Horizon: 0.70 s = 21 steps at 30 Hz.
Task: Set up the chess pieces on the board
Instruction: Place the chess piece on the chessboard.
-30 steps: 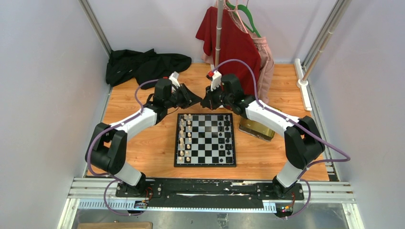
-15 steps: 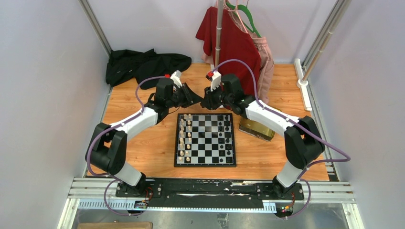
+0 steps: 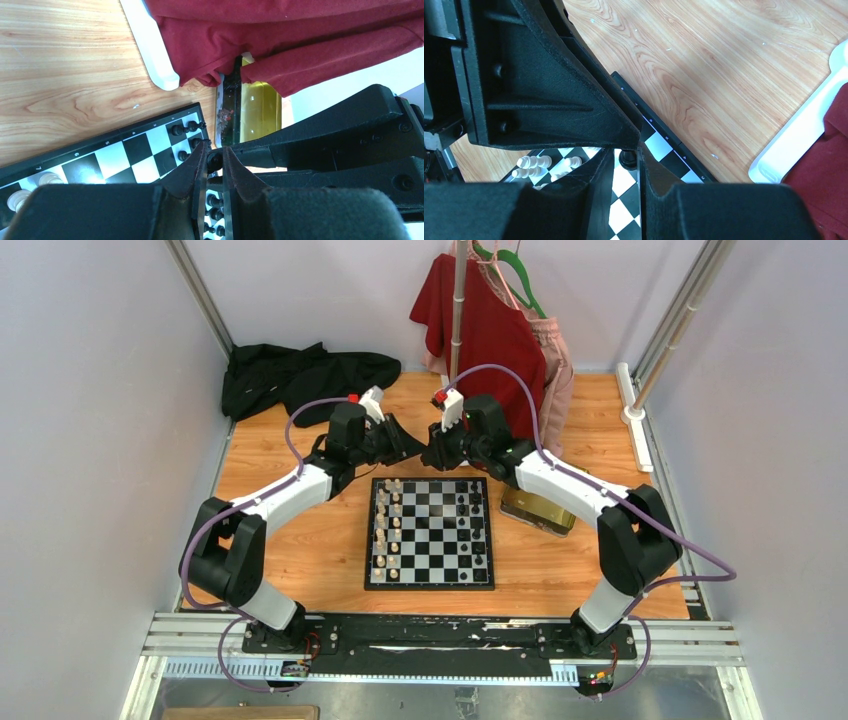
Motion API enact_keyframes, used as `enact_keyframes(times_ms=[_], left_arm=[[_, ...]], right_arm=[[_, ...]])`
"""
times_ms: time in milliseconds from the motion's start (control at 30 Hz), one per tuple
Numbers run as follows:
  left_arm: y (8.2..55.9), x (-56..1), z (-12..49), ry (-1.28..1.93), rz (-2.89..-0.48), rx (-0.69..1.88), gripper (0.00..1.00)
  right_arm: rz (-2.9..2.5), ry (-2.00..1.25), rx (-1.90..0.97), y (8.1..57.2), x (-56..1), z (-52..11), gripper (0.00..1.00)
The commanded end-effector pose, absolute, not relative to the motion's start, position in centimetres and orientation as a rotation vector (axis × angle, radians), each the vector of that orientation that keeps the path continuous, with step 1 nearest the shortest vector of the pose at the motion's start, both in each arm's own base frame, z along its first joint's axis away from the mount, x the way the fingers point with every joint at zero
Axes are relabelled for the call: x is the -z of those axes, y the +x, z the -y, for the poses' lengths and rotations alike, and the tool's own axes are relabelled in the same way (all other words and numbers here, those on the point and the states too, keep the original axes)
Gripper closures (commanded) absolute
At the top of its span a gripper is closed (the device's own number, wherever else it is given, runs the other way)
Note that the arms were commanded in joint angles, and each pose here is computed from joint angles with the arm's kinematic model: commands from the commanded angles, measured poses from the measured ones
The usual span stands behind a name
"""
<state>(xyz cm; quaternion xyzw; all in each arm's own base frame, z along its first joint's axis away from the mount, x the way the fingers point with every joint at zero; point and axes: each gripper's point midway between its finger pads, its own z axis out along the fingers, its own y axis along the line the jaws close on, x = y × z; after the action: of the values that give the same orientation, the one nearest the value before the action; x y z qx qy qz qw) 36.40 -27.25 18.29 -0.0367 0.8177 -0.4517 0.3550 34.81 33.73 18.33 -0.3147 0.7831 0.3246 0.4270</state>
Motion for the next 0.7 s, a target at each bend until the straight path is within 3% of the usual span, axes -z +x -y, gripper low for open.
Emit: enact_keyframes(times_ms=[0,667], left_arm=[[34.7,-19.1,29.0,0.011,-2.123,1.218,1.0],[33.7,-17.6,28.5,0.067,-2.124,1.13,1.0]], right_arm=[[-1.774,-0.795,-0.831,35.1,-23.8,-34.9,0.73],[-1.786,-0.79,-0.831,33.3,-23.5,-33.5,0.71]])
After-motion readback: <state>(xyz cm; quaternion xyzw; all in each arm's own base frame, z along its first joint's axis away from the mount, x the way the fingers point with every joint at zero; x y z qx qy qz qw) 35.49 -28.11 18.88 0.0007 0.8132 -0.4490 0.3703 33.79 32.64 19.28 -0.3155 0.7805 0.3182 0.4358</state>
